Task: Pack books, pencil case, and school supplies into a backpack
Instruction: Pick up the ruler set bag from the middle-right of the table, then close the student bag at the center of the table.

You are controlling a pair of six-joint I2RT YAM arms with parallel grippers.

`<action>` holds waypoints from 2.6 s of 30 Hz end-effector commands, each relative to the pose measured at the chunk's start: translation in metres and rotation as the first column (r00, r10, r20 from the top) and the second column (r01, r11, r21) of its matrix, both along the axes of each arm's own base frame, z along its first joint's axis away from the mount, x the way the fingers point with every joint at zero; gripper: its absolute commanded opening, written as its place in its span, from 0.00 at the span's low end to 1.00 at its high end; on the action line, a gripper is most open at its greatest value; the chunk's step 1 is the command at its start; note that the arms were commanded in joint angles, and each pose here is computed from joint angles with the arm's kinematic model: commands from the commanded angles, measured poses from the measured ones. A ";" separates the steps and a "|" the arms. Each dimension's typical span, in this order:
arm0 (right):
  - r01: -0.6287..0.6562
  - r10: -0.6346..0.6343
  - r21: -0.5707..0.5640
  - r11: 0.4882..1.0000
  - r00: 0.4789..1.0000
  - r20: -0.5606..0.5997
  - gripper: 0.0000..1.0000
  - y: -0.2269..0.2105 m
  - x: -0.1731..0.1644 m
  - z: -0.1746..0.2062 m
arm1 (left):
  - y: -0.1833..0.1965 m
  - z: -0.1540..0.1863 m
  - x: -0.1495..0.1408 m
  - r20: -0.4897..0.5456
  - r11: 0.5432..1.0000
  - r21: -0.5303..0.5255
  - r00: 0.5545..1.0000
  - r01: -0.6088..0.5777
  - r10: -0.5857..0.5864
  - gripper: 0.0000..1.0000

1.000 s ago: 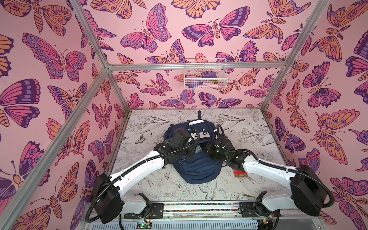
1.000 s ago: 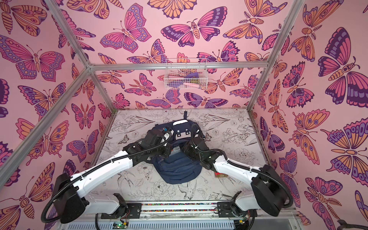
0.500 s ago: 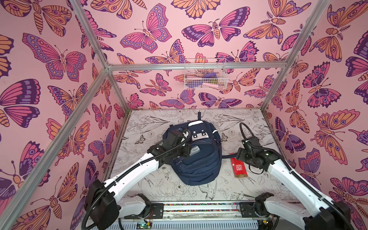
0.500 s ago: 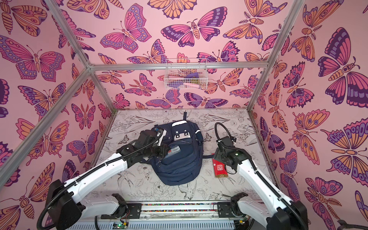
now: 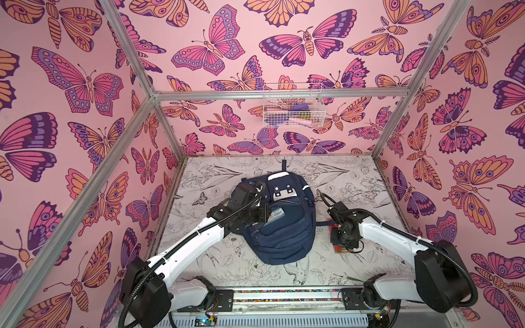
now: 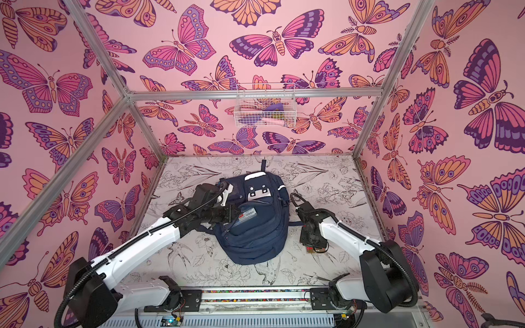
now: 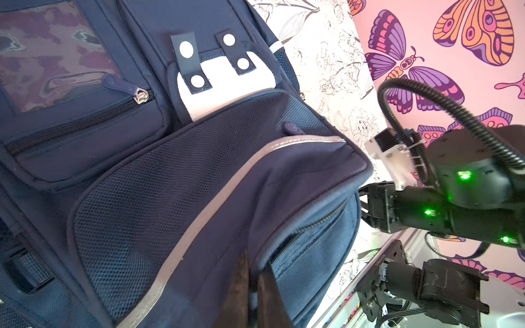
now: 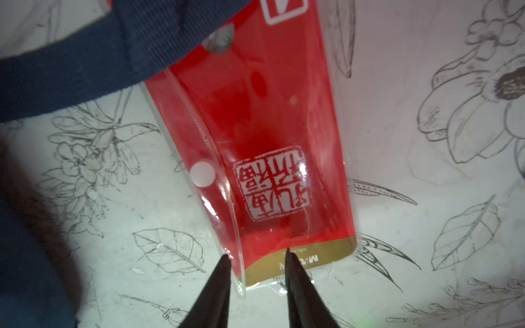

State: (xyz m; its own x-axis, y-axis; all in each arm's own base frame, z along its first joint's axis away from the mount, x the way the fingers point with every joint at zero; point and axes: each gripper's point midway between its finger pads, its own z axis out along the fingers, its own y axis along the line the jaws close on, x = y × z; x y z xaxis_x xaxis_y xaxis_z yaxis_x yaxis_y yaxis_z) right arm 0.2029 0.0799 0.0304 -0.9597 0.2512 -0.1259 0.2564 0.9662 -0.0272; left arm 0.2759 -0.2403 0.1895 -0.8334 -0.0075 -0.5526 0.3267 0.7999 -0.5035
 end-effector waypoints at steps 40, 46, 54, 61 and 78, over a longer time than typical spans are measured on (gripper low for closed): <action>-0.625 0.598 -0.180 0.759 0.562 0.571 0.00 0.151 0.005 0.227 | -0.003 0.139 -0.019 0.116 0.881 -0.473 0.993 0.024 0.035 0.87; -0.768 0.707 -0.202 0.607 0.408 0.578 0.00 0.211 -0.009 0.218 | -0.001 0.137 -0.023 0.063 0.822 -0.569 0.998 0.028 0.010 0.99; -0.826 0.746 -0.193 0.530 0.346 0.568 0.00 0.232 -0.020 0.213 | -0.010 0.108 -0.016 -0.054 0.804 -0.595 0.998 -0.001 -0.038 0.82; -0.834 0.767 -0.209 0.510 0.331 0.550 0.00 0.240 -0.025 0.204 | -0.016 0.097 -0.010 -0.095 0.795 -0.607 0.993 -0.003 -0.069 0.51; -0.486 0.520 -0.268 0.832 0.513 0.683 0.60 0.189 0.013 0.228 | 0.034 0.073 0.015 -0.169 0.742 -0.617 0.965 -0.261 0.200 0.00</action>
